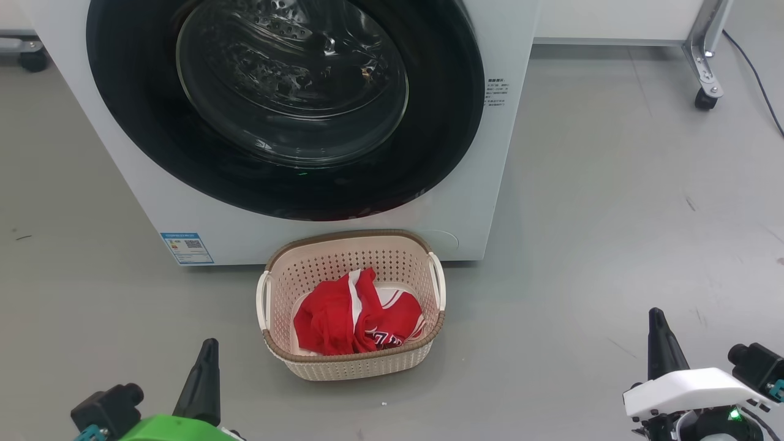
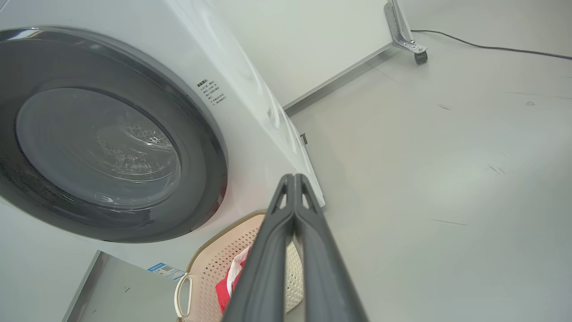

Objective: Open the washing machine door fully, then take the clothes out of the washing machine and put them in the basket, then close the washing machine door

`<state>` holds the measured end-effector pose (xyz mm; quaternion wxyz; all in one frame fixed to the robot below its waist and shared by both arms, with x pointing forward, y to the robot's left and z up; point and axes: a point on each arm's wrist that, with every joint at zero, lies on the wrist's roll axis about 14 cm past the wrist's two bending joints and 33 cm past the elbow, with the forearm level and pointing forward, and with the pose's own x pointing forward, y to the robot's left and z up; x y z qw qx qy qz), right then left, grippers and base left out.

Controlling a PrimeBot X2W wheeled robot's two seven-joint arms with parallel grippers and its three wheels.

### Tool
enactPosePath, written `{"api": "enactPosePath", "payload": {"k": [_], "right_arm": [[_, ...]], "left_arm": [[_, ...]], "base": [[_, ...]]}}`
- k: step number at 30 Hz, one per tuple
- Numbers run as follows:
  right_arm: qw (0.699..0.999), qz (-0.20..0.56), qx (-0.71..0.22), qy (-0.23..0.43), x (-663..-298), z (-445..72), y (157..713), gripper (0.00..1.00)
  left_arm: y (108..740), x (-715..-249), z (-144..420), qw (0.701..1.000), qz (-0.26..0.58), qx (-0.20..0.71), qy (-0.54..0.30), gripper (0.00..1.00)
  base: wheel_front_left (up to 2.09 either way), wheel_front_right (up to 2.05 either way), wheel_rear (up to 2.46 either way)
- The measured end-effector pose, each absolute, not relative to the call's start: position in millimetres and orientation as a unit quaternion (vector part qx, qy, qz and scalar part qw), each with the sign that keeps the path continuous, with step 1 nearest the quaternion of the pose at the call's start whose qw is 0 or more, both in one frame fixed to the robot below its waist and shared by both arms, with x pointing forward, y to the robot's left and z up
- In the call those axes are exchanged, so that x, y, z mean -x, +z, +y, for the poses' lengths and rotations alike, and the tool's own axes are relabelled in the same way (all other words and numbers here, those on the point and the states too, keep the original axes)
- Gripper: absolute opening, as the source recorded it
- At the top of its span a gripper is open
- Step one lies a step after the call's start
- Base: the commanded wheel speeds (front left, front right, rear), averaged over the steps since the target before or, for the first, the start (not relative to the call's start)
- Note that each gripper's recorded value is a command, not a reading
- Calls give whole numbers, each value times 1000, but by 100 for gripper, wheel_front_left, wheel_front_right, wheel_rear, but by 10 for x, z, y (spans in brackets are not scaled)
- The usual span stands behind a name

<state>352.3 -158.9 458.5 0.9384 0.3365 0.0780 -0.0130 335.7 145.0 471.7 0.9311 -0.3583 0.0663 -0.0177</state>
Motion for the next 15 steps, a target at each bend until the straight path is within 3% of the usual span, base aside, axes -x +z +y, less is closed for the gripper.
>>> {"api": "enactPosePath", "payload": {"k": [15], "right_arm": [[900,84,-426,-32,-3556,-1701,4563,0]], "left_arm": [[4677,-3425,1544,894,76,441,1,0]], "base": [[0,0,0]]}}
